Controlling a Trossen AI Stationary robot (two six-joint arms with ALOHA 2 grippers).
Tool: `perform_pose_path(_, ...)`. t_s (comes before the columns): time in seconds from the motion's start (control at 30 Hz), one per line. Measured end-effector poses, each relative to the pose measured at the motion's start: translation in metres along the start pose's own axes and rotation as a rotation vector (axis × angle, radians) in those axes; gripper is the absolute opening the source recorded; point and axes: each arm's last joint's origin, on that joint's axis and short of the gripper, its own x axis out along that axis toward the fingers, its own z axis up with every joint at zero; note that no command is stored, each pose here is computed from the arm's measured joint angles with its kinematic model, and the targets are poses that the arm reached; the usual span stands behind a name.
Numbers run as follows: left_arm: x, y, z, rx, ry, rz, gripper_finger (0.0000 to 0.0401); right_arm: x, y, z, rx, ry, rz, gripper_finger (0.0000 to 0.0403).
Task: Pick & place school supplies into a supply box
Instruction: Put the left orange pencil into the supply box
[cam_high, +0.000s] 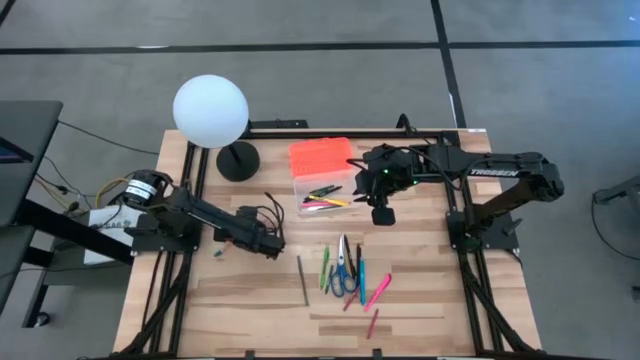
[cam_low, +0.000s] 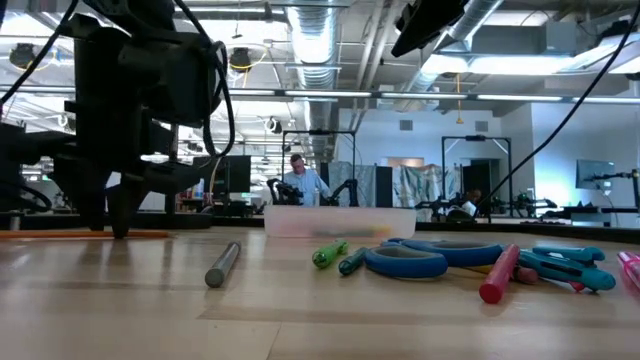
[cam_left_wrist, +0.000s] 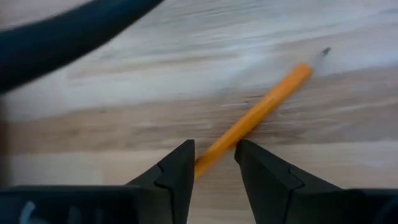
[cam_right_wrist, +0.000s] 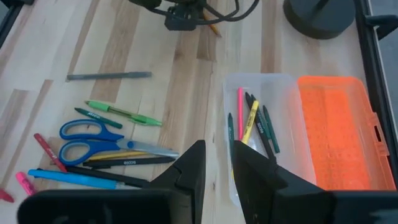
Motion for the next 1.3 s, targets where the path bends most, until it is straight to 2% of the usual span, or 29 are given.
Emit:
perform_pose_path(0.27, 0.0, -0.004, -0.003, 0.216, 0.02, -0.047, 0.0125, 0.0, 0.0, 0.0, -0.007, -0.003, -0.002, 0.0072)
perform_pose_path(0.47, -0.001, -0.006, -0.005, 0.317, 0.065, -0.066, 0.0125, 0.0, 0.0, 0.0, -0.015, -0.003, -0.002, 0.0072)
perform_pose_path(0.7, -0.002, -0.009, -0.006, 0.383, 0.118, -0.102, 0.0125, 0.0, 0.0, 0.0, -0.015, -0.003, -0.003, 0.0072)
perform_pose_path(0.8, -0.003, -0.01, -0.007, 0.477, 0.127, -0.121, 0.0125, 0.0, 0.0, 0.0, -0.015, -0.003, -0.003, 0.0072)
perform_pose_path(1.0, -0.014, -0.019, -0.013, 0.734, 0.132, -0.193, 0.0125, 0.0, 0.0, 0.0, -0.015, -0.002, -0.002, 0.0072)
perform_pose_path(1.3, -0.022, -0.029, -0.021, 0.871, 0.23, -0.352, 0.0126, 0.0, 0.001, -0.003, -0.012, 0.036, 0.008, 0.0072)
